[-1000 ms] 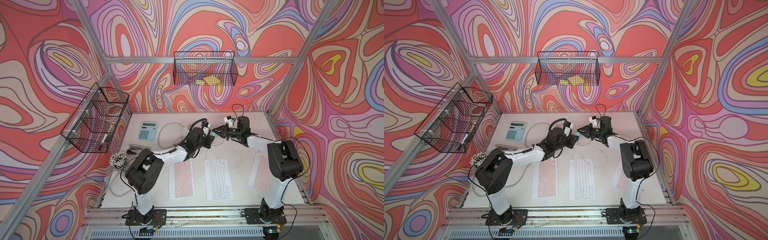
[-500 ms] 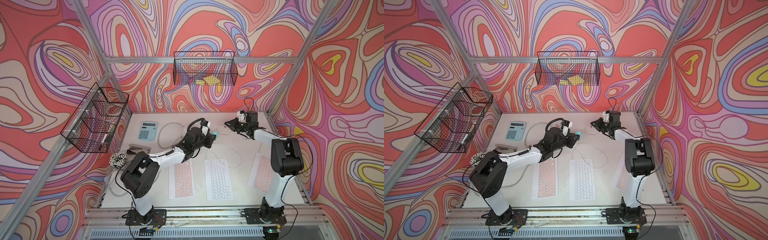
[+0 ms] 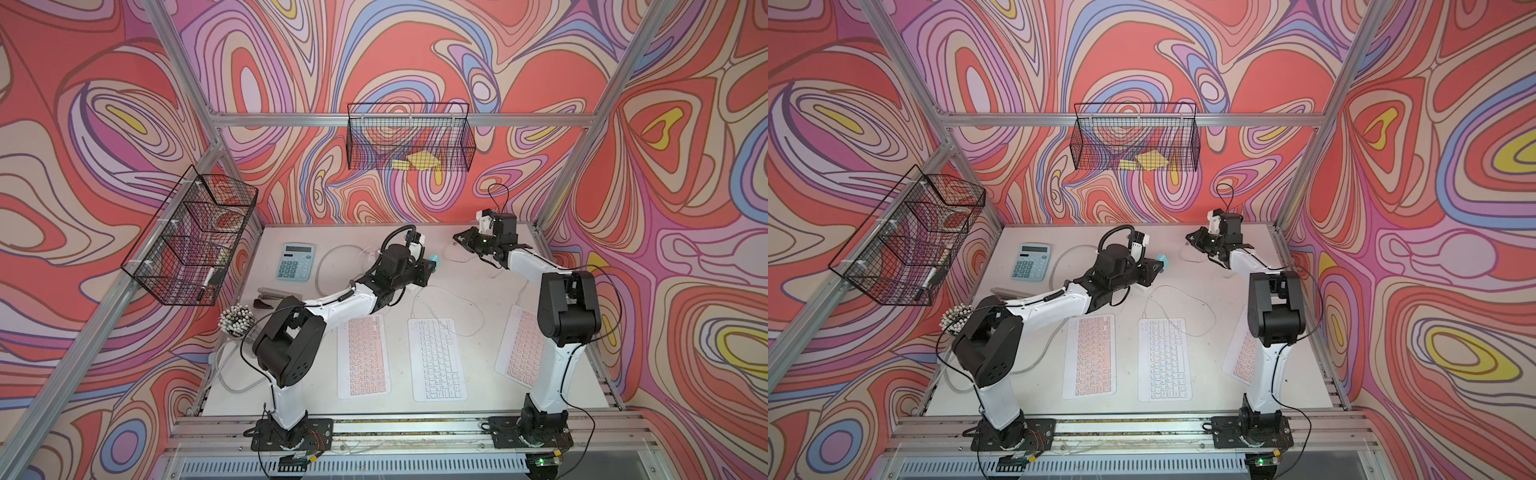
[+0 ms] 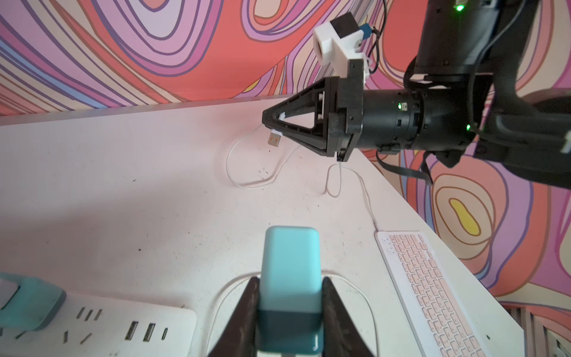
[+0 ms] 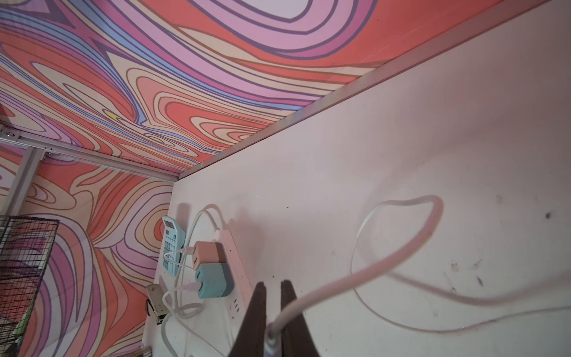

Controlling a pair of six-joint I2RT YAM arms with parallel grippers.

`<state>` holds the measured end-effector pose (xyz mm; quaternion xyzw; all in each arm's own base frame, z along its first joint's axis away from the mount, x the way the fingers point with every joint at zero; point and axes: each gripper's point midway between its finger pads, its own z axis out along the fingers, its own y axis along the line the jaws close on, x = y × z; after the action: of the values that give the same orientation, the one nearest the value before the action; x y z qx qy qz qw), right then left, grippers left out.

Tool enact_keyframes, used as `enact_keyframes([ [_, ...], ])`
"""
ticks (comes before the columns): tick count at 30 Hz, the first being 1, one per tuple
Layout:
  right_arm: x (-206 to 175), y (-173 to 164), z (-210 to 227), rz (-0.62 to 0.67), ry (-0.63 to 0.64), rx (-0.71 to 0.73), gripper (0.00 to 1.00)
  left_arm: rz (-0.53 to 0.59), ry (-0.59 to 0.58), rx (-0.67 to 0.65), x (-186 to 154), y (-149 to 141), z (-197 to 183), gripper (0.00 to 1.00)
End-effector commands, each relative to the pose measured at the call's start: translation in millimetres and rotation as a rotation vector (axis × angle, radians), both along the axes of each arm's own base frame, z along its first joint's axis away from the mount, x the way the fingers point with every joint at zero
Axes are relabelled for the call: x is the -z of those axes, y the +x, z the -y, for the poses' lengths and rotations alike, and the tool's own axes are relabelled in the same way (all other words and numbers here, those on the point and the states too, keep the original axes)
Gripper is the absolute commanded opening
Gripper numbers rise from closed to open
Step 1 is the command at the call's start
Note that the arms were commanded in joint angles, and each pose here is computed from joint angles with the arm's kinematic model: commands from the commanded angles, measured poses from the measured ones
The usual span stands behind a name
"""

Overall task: Unplug the wireless keyboard
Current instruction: Place the power cord at the center of the board.

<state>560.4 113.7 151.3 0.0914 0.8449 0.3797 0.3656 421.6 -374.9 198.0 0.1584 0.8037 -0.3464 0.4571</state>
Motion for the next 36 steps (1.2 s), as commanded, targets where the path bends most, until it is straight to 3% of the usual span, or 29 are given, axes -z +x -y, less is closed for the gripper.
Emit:
enact_keyframes([
  [1, 31.0, 1.7, 3.9, -0.039, -0.060, -0.013, 0.03, -0.083, 0.011, -0.031, 13.6, 14.6, 4.4, 0.00],
  [7, 59.4, 2.5, 10.3, -0.079, -0.111, 0.000, 0.04, -0.186, 0.089, -0.109, 44.2, 46.3, 12.0, 0.00],
  [18, 109.7, -10.8, 16.2, -0.221, -0.174, -0.011, 0.13, -0.345, 0.079, -0.159, 98.0, 75.6, 28.5, 0.00],
  [24, 114.8, -19.0, 19.7, -0.255, -0.214, -0.021, 0.20, -0.409, 0.036, -0.158, 117.1, 79.6, 32.8, 0.00],
  [27, 114.0, -23.0, 21.1, -0.273, -0.236, -0.034, 0.26, -0.433, 0.031, -0.143, 124.5, 78.0, 36.6, 0.07],
  [31, 106.7, -26.0, 22.4, -0.257, -0.241, -0.026, 0.32, -0.475, 0.034, -0.161, 133.0, 77.4, 36.0, 0.24],
  [36, 97.7, -29.8, 23.6, -0.245, -0.246, -0.021, 0.36, -0.482, 0.063, -0.183, 134.6, 77.6, 30.2, 0.37],
])
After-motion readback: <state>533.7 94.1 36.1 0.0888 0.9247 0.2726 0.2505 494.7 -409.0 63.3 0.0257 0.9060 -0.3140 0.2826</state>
